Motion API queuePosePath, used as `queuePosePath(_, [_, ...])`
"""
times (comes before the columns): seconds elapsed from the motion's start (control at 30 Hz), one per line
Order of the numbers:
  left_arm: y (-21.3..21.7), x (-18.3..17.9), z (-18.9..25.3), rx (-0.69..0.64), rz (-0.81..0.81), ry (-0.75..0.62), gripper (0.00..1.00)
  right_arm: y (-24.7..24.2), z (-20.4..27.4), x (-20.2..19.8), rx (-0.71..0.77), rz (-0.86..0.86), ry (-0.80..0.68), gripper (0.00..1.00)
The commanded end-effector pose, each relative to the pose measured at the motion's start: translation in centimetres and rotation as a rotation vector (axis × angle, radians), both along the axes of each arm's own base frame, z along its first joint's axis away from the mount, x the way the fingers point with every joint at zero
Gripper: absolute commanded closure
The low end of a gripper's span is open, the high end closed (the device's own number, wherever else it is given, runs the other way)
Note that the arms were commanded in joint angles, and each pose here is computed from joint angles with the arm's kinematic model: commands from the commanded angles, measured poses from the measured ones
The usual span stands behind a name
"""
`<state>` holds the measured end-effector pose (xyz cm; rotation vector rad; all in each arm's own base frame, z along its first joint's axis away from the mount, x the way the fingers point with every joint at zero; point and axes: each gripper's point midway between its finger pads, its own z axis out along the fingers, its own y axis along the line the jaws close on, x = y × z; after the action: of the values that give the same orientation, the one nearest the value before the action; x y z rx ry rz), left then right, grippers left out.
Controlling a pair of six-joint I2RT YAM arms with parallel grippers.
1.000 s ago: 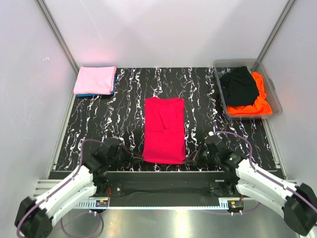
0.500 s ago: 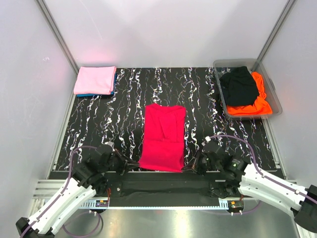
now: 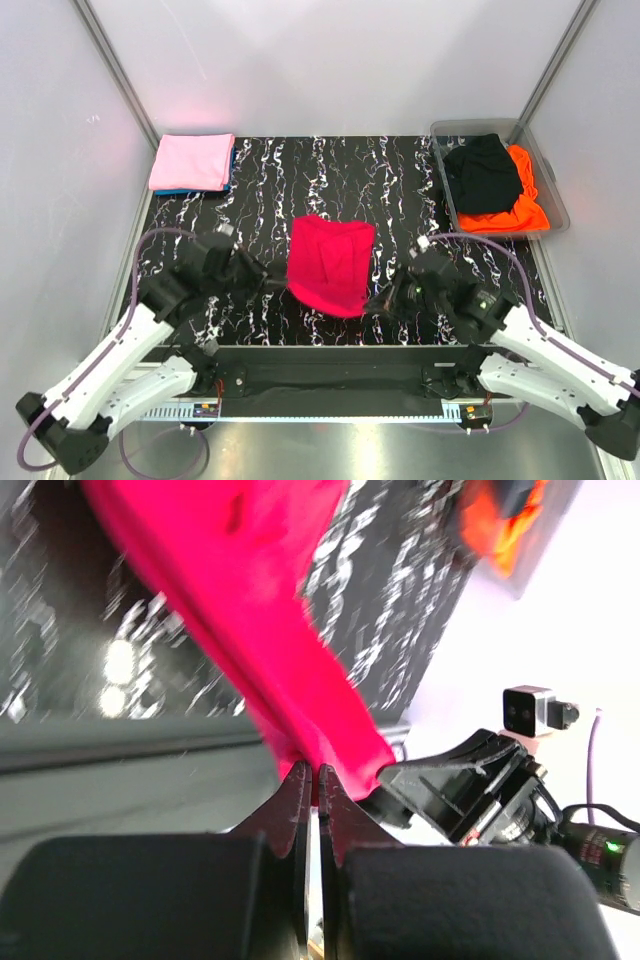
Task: Fold and stack the t-shirts
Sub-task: Fold the tshirt
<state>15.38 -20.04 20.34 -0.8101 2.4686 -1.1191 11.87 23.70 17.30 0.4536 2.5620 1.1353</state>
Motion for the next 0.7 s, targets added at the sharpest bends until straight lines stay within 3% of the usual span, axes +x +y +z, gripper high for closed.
queuePosePath(0.0, [-0.5, 3.3, 3.8, 0.034, 0.006, -0.159, 1.00, -0.7, 1.1, 2.2, -0.067, 0.019, -0.047, 1.00])
queuePosePath(0.27, [-2.0, 9.4, 3.3, 0.049, 0.024, -0.136, 1.00, -1.8, 2.8, 7.9, -0.060, 0.031, -0.050, 1.00])
queuePosePath(0.67, [-0.7, 18.2, 1.7, 0.053, 0.087, -0.116, 1.00, -3.1, 2.6, 15.7, -0.040, 0.044, -0.006, 1.00])
